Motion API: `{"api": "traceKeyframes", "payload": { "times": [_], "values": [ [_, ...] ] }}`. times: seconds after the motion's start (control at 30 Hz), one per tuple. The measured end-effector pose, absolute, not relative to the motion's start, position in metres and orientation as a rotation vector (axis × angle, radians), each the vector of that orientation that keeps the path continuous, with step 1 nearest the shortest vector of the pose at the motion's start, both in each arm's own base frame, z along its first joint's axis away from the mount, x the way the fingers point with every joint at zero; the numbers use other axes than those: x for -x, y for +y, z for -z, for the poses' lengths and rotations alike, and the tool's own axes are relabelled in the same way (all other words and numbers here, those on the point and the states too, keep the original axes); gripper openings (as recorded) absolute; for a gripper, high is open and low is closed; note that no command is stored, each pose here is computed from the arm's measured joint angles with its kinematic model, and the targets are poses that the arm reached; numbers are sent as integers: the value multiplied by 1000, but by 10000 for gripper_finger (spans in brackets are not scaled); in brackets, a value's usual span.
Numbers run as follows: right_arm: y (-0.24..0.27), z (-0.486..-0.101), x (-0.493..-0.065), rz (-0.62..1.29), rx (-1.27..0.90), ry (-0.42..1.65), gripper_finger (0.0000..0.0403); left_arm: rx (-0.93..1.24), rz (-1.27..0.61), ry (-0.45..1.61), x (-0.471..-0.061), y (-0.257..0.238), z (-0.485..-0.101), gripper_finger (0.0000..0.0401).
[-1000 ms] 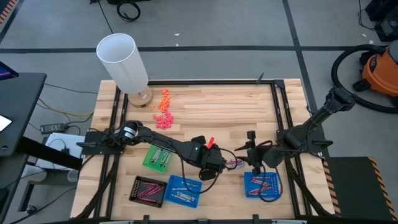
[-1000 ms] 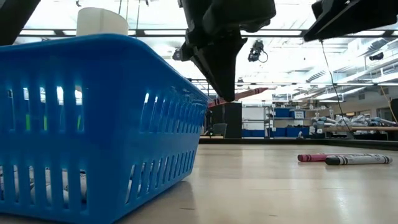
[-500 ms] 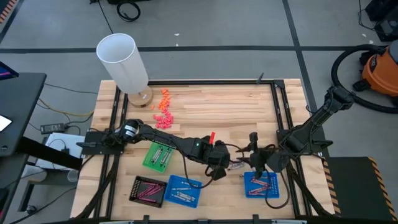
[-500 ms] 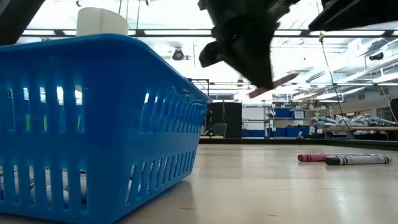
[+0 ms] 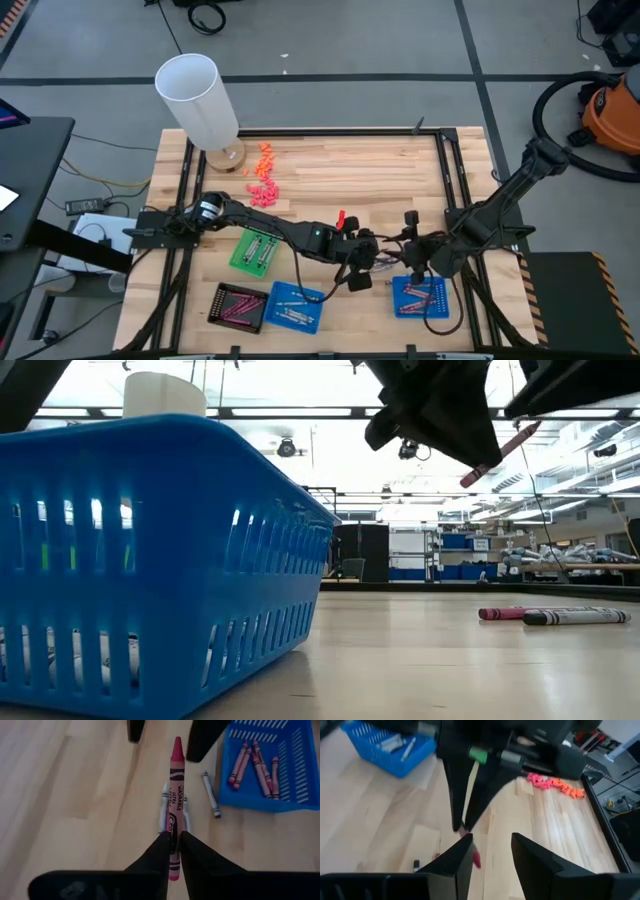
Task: Sort crayons
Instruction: Put the pink crayon into the right blue bin
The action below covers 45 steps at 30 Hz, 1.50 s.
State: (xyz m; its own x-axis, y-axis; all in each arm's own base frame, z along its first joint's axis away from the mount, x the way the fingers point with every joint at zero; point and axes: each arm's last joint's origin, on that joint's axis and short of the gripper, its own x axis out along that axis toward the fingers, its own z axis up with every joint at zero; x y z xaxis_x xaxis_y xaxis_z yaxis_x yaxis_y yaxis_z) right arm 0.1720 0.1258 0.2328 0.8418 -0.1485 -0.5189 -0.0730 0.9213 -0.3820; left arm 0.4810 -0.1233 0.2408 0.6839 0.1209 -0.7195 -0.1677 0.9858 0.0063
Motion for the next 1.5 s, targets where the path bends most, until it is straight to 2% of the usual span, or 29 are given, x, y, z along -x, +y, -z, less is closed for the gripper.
{"api": "traceKeyframes", "payload": {
  "times": [0.17,0.33,0.67,1.0,1.5],
  "values": [
    [128,-248,-168,37,372,517,145,34,-163,792,-481,-123,-242,43],
    [124,-257,-161,111,362,459,145,69,-87,708,-490,-127,-245,43],
    [113,-257,-152,239,351,471,145,81,-52,629,-494,-135,-251,43],
    [109,-259,-149,269,301,456,145,82,-11,556,-505,-149,-235,43],
    [113,-261,-147,124,199,497,145,-322,-133,533,-495,-172,-234,43]
  ]
}}
